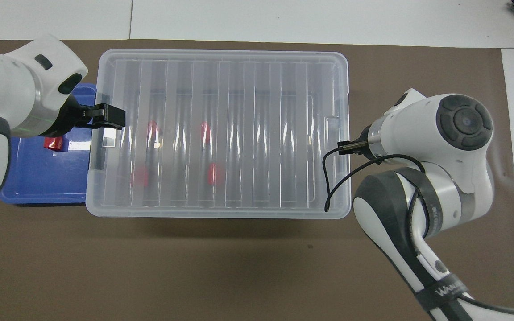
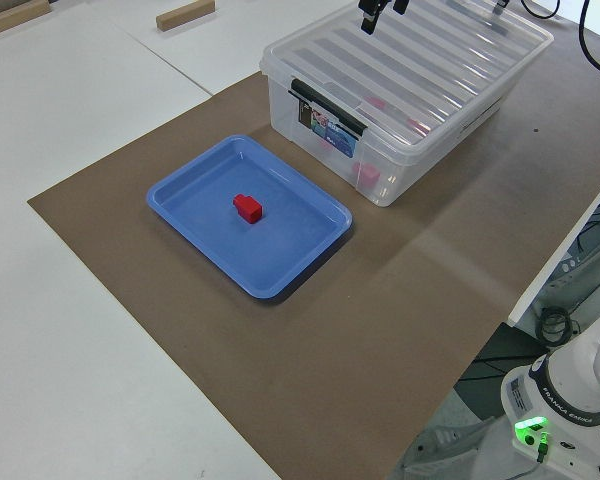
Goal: Place red block in blue tray from box
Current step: 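Release the red block in the tray while the right gripper withdraws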
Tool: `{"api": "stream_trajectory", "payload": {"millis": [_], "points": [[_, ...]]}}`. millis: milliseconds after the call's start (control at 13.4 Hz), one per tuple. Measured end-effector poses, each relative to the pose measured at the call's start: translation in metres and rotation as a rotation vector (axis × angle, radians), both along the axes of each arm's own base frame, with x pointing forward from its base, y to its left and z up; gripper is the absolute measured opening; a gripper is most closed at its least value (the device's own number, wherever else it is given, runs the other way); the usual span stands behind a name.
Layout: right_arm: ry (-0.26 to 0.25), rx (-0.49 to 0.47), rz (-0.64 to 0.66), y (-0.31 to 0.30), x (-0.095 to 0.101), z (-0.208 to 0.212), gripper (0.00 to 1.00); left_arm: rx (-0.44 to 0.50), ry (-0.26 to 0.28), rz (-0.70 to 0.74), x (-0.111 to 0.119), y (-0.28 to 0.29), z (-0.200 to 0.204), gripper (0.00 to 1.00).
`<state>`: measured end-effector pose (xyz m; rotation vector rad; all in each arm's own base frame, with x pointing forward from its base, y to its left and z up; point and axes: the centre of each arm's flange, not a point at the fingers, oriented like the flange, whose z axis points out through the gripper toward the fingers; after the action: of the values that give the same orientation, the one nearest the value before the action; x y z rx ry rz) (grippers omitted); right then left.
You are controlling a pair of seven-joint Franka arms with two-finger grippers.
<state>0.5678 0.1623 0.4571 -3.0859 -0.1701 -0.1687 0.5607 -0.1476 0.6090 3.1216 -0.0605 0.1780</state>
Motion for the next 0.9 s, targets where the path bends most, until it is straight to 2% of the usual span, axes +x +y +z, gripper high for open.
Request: {"api": "stream_trajectory", "payload": {"millis": [150,299,449,748,897], "points": [[-0.008,0.002,-0.022,-0.012,0.003,0.005,0.08,0.015,-0.001,-0.038,0.002,0.033,0.007,1.00],[-0.020,0.005,-0.065,-0.037,0.006,0.015,0.27,0.025,-0.001,-0.065,0.007,0.066,0.008,1.00],[-0.016,0.003,-0.114,-0.067,0.005,0.029,0.52,0.030,0.000,-0.081,0.009,0.083,0.008,1.00],[0.027,0.002,-0.250,-0.112,-0.004,0.074,0.99,0.035,0.000,-0.114,0.009,0.090,0.008,1.00],[0.040,0.003,-0.304,-0.122,-0.005,0.100,1.00,0.035,0.002,-0.118,0.009,0.088,0.008,1.00]]}}
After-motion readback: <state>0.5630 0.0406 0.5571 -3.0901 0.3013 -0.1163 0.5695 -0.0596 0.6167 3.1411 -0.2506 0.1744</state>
